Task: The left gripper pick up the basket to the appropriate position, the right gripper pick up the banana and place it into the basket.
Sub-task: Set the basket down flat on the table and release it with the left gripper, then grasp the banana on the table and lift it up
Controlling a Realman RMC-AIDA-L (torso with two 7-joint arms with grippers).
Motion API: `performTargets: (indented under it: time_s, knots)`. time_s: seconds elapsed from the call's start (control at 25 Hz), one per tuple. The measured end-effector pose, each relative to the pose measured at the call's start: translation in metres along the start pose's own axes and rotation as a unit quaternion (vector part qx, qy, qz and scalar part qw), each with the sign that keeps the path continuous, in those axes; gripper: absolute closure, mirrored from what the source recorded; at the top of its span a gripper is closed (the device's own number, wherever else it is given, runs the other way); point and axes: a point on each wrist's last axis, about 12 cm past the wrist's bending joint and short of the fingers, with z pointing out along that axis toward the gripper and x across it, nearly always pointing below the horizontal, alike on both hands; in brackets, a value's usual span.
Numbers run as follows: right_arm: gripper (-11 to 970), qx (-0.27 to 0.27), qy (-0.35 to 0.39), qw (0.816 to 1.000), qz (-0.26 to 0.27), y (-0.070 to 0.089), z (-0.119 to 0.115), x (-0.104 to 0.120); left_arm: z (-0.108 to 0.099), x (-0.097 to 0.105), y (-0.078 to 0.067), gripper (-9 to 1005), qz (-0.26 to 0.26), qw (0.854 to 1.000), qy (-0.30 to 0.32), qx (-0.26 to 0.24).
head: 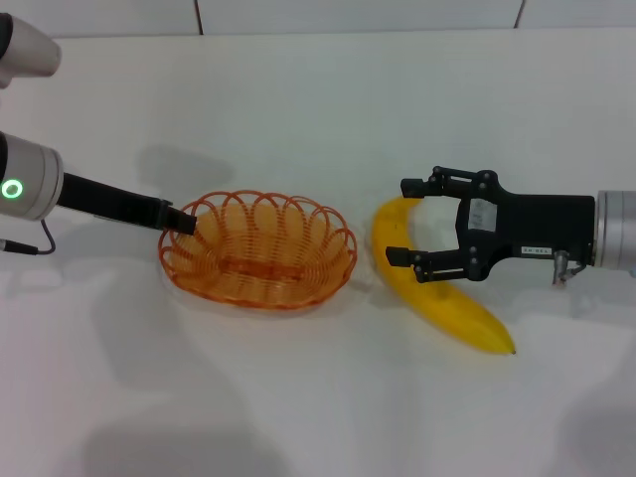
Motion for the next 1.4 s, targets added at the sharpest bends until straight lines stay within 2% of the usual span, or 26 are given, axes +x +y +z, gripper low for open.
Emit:
performTargets:
  time_s: [0.36, 0.68, 0.84, 1.0, 1.08, 1.12, 1.16, 1.24, 1.4]
  knots:
    - [78, 0.000, 0.000, 1.000, 0.000, 0.000, 0.000, 0.000, 0.000, 0.000, 0.000, 917, 0.000, 1.000, -0.001, 0.002]
    - [78, 0.001, 0.000, 1.000, 0.001, 0.001, -0.001, 0.001, -0.006, -0.001, 0.001, 700, 0.003, 1.000, -0.026, 0.003]
    - [78, 0.003, 0.001, 1.000, 0.004, 0.002, -0.003, 0.003, -0.025, -0.001, 0.008, 603, 0.011, 0.997, -0.071, -0.012]
    - [79, 0.016, -0.007, 1.000, 0.007, 0.001, -0.007, 0.003, -0.049, 0.005, 0.005, 505, 0.056, 0.991, -0.117, 0.011]
    - [79, 0.022, -0.010, 1.000, 0.008, 0.000, -0.009, 0.004, -0.059, 0.014, 0.002, 425, 0.089, 0.985, -0.145, 0.031]
    - [79, 0.024, -0.012, 1.000, 0.009, 0.000, -0.009, 0.004, -0.059, 0.014, 0.002, 384, 0.089, 0.985, -0.145, 0.031]
    - [79, 0.026, -0.013, 1.000, 0.009, 0.000, -0.009, 0.003, -0.066, 0.031, 0.002, 344, 0.124, 0.975, -0.178, 0.050]
    - [79, 0.030, -0.017, 0.999, 0.010, 0.000, -0.010, 0.003, -0.069, 0.049, 0.003, 264, 0.157, 0.965, -0.202, 0.054]
    - [79, 0.033, -0.033, 0.999, 0.010, 0.002, -0.014, 0.002, -0.066, 0.095, 0.004, 130, 0.245, 0.931, -0.264, 0.054]
